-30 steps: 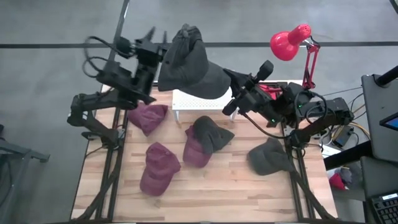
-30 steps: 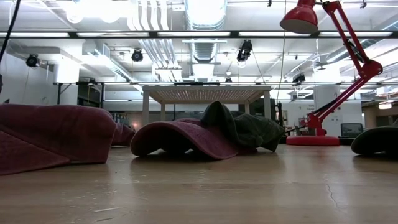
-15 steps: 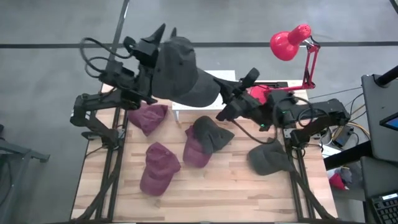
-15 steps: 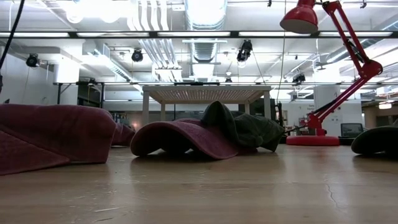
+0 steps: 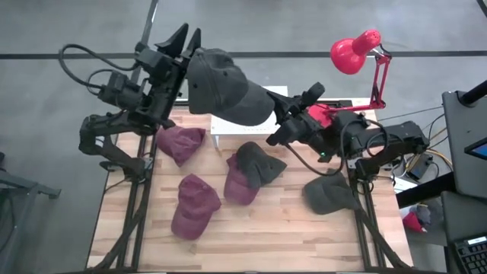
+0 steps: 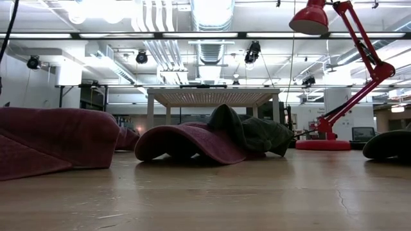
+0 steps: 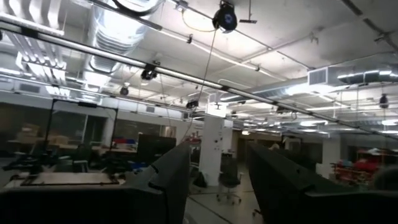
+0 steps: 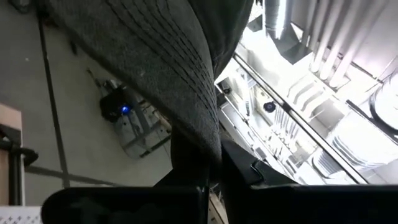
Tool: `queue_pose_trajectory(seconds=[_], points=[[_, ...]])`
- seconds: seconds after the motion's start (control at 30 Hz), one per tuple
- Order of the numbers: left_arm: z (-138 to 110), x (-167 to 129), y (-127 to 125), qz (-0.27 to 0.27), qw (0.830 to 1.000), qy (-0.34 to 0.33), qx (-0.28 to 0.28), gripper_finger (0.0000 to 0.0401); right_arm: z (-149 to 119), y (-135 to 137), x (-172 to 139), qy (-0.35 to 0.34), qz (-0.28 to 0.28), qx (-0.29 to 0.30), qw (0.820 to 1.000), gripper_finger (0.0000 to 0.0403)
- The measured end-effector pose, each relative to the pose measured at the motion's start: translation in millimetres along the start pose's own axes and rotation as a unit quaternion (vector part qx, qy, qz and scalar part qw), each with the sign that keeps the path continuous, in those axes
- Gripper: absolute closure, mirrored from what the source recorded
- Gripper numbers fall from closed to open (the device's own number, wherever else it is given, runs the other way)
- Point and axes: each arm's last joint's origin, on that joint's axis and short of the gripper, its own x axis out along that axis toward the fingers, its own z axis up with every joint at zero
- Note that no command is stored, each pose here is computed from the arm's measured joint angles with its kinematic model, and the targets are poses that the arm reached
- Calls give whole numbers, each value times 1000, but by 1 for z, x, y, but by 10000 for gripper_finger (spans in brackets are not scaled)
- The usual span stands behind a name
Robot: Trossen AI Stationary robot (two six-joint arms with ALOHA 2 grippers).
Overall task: Pick & Place hat
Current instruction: Put the bottom left black cap on the shelf
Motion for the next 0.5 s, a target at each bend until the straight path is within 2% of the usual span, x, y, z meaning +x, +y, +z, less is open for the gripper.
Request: queue_pose_trajectory(seconds=[0.13,0.27,0.5], points=[[-6,2,-4,2,999,7,40,238,2,-1,-1,-19,3,5,1000,390],[-13,3,-10,1,999,12,52,238,3,-1,-2,-36,7,5,999,390],[-19,4,-14,0,994,17,105,238,3,-3,-2,-32,2,8,999,390]])
